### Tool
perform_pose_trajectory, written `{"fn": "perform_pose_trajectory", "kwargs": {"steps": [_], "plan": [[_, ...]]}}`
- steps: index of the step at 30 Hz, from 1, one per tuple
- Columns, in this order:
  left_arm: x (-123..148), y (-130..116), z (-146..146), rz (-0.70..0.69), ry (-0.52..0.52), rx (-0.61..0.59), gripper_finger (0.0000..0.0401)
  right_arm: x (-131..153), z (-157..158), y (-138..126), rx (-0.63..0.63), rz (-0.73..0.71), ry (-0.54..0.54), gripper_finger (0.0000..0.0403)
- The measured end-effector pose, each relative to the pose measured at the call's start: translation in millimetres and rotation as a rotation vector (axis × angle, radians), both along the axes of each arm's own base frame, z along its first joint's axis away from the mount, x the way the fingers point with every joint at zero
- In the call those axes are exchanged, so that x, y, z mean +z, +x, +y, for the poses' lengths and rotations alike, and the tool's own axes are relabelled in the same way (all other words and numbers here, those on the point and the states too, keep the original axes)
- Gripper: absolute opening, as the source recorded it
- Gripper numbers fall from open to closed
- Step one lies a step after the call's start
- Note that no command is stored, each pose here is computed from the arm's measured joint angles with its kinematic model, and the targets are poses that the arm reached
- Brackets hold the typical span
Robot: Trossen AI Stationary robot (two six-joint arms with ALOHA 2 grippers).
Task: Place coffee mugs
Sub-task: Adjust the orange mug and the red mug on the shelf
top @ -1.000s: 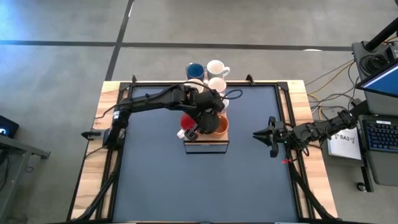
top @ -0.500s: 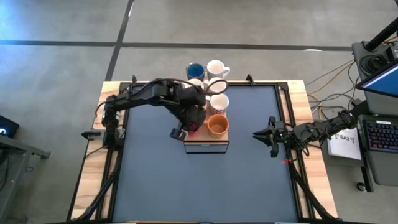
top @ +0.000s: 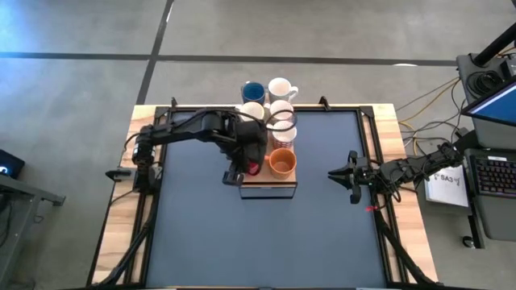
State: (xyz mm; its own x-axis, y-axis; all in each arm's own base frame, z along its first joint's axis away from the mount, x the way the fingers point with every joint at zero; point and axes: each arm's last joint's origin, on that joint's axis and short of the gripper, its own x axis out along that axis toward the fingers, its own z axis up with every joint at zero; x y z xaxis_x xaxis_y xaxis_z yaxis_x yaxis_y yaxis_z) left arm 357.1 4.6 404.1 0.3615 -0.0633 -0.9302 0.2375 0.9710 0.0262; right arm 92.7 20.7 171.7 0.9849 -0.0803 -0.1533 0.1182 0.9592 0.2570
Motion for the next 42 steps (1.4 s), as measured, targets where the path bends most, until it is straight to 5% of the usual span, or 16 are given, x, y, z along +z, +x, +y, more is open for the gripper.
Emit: {"fn": "perform_pose_trajectory", "kwargs": {"steps": [17, 42], "plan": [[-20, 7, -7, 0.084, -0.064, 0.16, 0.0104, 0, 0, 0, -0.001, 0.0, 0.0, 0.0057], [-27, 11, -7, 0.111, -0.067, 0.176, 0.0076, 0, 0, 0, 0.0, 0.0, 0.0, 0.0057]]}}
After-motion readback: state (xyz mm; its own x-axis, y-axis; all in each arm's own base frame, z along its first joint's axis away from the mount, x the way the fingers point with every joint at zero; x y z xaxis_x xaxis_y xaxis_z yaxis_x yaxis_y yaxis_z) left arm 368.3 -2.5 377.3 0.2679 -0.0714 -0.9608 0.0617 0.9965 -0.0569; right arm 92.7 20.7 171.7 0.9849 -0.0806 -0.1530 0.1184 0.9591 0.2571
